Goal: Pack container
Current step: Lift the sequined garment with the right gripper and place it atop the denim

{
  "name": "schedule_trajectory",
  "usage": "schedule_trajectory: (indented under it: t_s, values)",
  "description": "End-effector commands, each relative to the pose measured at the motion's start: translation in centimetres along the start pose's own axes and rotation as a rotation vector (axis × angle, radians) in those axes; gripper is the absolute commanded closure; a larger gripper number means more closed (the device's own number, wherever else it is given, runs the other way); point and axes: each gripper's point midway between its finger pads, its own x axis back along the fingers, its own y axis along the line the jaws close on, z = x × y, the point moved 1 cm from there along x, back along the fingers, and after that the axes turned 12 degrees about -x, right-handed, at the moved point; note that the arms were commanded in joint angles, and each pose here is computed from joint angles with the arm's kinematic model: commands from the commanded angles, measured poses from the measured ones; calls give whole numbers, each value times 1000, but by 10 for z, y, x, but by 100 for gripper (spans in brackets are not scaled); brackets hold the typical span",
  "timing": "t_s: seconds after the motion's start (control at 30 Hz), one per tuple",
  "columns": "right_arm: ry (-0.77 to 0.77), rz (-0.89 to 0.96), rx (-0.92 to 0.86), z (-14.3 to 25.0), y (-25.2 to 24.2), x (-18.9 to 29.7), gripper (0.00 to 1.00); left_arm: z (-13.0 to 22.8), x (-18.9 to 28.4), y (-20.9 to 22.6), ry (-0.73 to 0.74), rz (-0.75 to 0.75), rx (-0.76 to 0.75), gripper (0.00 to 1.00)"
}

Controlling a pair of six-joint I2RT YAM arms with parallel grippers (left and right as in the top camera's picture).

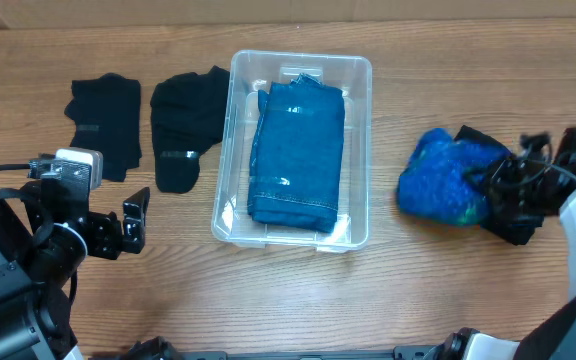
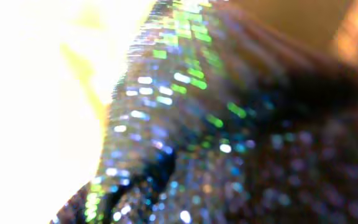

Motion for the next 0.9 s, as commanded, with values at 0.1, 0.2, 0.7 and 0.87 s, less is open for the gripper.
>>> schedule_trajectory:
  t_s: [0.1,0.2,0.7,0.87]
  values:
    - [-53,-390,292,-4,131,77,96,-2,1,0,-10,5,-20,0]
    - [-61,-476,481,17,188,91,96,-2,1,0,-10,5,-20,0]
    - [432,-737,618,137,318,-23,96,-2,1,0,-10,5,-20,0]
    - [507,-687,567,148,312,-66,96,-2,1,0,-10,5,-20,0]
